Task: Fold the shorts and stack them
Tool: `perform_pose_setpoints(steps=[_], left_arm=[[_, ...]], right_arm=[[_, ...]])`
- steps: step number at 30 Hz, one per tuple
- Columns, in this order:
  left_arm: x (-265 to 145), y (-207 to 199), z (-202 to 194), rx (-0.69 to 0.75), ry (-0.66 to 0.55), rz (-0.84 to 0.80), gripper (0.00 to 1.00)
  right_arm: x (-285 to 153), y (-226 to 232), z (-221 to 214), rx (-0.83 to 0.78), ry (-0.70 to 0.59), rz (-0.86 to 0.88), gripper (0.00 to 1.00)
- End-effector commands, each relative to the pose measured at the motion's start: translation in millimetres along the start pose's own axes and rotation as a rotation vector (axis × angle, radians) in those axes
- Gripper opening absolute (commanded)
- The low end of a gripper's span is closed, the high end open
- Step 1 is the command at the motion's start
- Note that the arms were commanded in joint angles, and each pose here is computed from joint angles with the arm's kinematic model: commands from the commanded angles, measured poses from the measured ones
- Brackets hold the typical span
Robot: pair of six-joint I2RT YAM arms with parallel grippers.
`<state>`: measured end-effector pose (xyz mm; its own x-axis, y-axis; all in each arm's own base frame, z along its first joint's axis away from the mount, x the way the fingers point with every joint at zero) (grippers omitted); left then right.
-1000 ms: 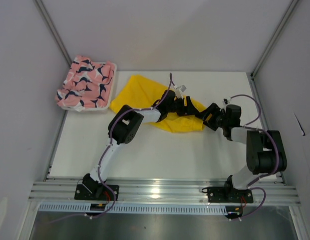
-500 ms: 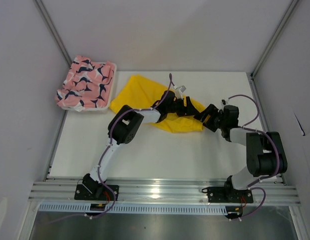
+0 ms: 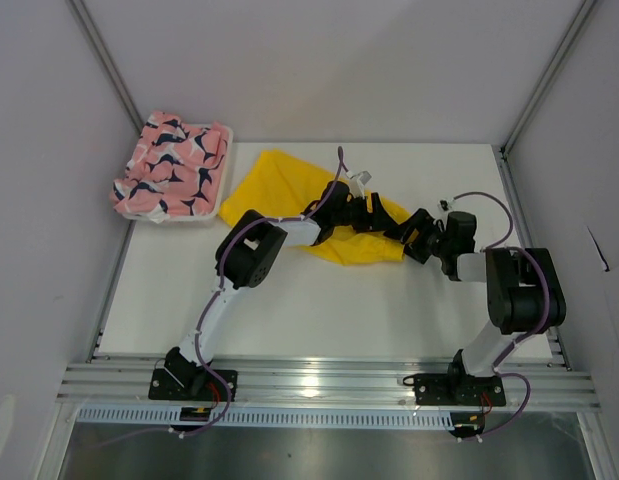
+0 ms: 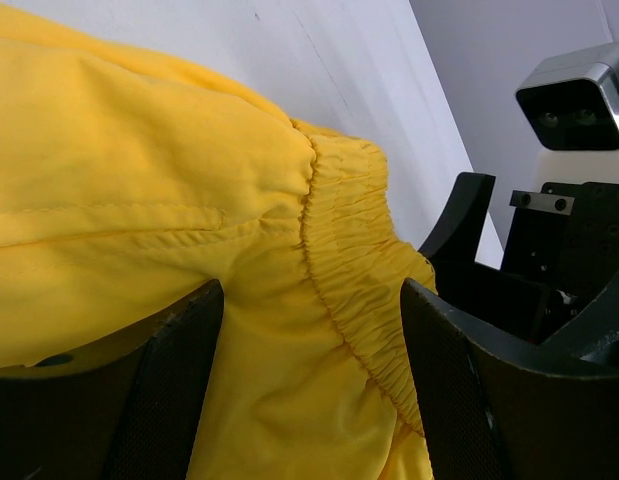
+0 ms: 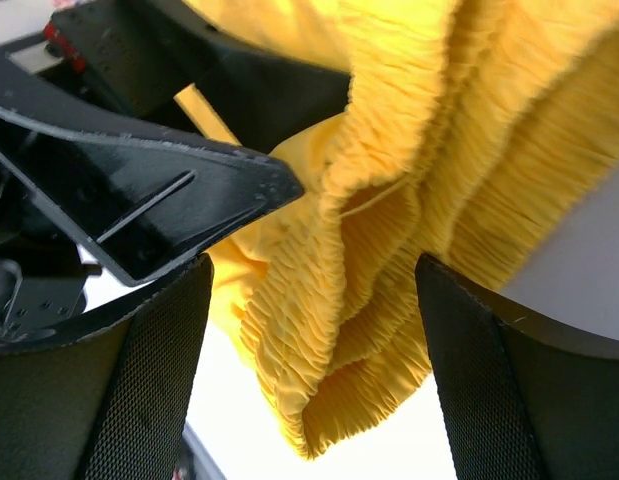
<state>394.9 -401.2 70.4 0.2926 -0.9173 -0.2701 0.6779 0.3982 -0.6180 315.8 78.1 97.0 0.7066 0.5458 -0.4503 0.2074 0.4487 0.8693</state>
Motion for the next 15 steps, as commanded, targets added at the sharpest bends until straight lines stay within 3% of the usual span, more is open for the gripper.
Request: perform_pose_setpoints(steps=[1,10,15], left_arm=[[-5,8,-28,-0.060,0.106,0.071,0.76],[-5,7,-29,-0.055,0.109,0.080,0.76],[-4,5,-29,-0.042,0.118,0.091,0.77]], right_arm=[[7,15,9,-0.047,0.043,0.144,0.83],[4,25,11,-0.100,0.059,0.150,0.84],[10,28,6,-0.108,0.173,0.158,0.83]])
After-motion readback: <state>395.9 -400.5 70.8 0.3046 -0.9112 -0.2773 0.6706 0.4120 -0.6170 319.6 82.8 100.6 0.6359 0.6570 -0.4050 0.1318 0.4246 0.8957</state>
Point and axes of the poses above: each gripper's point midway between its finger pads, its own x axis out along the fingers, its own y axis along the line the jaws close on, z = x × y, the point moved 9 cm from there along -x, back along the fingers, and after that the axes turned 14 degrees about x, right-handed, at the moved point
